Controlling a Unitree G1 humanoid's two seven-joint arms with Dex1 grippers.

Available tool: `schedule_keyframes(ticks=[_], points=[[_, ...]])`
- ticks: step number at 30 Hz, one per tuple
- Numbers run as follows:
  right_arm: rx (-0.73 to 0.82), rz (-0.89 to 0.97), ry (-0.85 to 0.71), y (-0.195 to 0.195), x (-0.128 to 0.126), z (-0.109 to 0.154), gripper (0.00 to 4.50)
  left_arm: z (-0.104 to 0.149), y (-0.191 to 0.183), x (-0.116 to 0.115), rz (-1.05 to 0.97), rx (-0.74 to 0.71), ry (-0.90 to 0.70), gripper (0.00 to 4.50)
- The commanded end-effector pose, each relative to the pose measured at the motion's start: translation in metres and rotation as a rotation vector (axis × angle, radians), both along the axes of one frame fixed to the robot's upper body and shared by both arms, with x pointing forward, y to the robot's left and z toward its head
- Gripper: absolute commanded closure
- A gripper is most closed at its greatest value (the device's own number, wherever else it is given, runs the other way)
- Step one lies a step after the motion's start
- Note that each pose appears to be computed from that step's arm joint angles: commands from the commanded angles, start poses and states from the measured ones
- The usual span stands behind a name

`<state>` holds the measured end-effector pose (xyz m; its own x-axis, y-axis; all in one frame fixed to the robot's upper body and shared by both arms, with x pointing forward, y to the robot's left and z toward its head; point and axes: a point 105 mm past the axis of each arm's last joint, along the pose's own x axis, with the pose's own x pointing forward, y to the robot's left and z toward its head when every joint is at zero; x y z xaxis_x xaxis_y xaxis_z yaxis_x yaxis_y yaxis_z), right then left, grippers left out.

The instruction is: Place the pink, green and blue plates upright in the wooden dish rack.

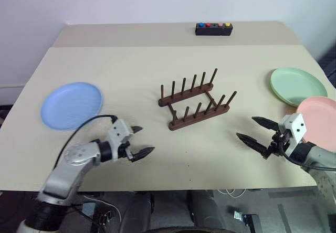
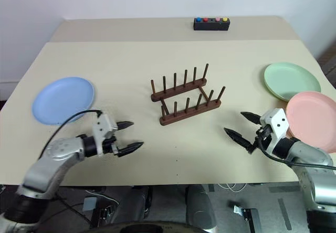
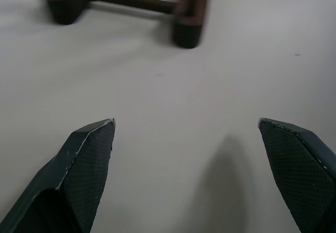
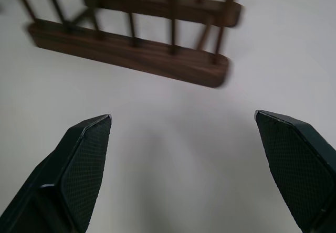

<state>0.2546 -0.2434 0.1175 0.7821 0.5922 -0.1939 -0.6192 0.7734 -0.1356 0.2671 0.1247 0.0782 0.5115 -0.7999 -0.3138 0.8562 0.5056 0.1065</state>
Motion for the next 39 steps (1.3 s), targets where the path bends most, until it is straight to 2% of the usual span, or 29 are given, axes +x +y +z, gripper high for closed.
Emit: schedule_keyframes(ticks=[1,8,13,16,21,22,27,32,39], points=[[0.008,0.008,-0.021,0.011,-0.009,0.0,0.04,-0.007,-0.025,0.005,-0.069,0.044,-0.083,0.0],[0.025,0.025,-0.018,0.037,-0.017,-0.01,0.04,-0.013,-0.064,0.03,-0.098,-0.014,-0.092,0.0],[0.036,0.037,0.006,0.048,-0.029,-0.017,0.04,-0.014,-0.074,0.04,-0.157,-0.014,-0.083,0.0],[0.041,0.043,0.01,0.055,-0.031,-0.02,0.0,-0.014,-0.075,0.046,-0.181,-0.011,-0.081,0.88],[0.056,0.043,0.008,0.061,-0.031,-0.022,0.0,-0.01,-0.076,0.048,-0.243,-0.011,-0.093,3.44],[0.057,0.043,0.008,0.062,-0.03,-0.023,0.0,-0.01,-0.076,0.049,-0.252,-0.009,-0.093,3.75],[0.056,0.043,0.009,0.061,-0.029,-0.023,0.0,-0.008,-0.08,0.051,-0.285,0.008,-0.129,3.73],[0.042,0.034,0.014,0.054,-0.03,-0.023,0.0,0.005,-0.094,0.048,-0.412,-0.014,-0.137,3.73],[0.027,0.02,0.021,0.052,-0.036,-0.025,0.0,0.015,-0.104,0.072,-0.511,0.04,-0.16,3.73]])
